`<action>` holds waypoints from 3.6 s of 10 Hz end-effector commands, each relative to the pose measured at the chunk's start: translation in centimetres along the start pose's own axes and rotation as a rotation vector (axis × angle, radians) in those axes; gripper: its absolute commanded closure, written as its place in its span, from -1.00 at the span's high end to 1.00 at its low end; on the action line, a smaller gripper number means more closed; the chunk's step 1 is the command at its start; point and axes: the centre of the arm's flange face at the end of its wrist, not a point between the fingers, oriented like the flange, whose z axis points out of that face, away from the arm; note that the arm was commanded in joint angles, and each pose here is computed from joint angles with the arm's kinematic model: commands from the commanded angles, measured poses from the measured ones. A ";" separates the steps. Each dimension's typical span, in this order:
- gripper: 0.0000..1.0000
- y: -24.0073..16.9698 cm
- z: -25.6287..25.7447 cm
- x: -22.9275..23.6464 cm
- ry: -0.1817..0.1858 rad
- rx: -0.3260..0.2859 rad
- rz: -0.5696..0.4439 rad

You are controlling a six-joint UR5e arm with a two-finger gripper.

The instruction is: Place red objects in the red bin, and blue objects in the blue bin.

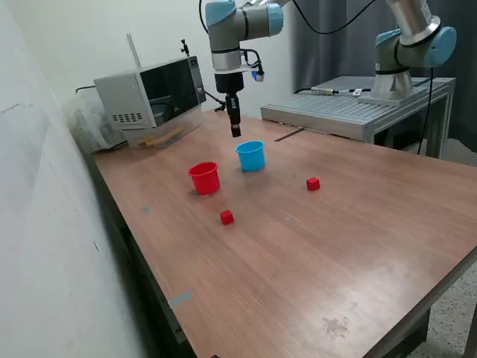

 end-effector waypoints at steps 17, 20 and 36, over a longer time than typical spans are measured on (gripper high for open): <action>1.00 -8.0 -2.7 -2.2 -0.011 0.042 -0.099; 1.00 -19.4 -12.3 4.2 0.029 0.003 -0.262; 1.00 -19.0 10.7 16.7 0.065 0.091 -0.374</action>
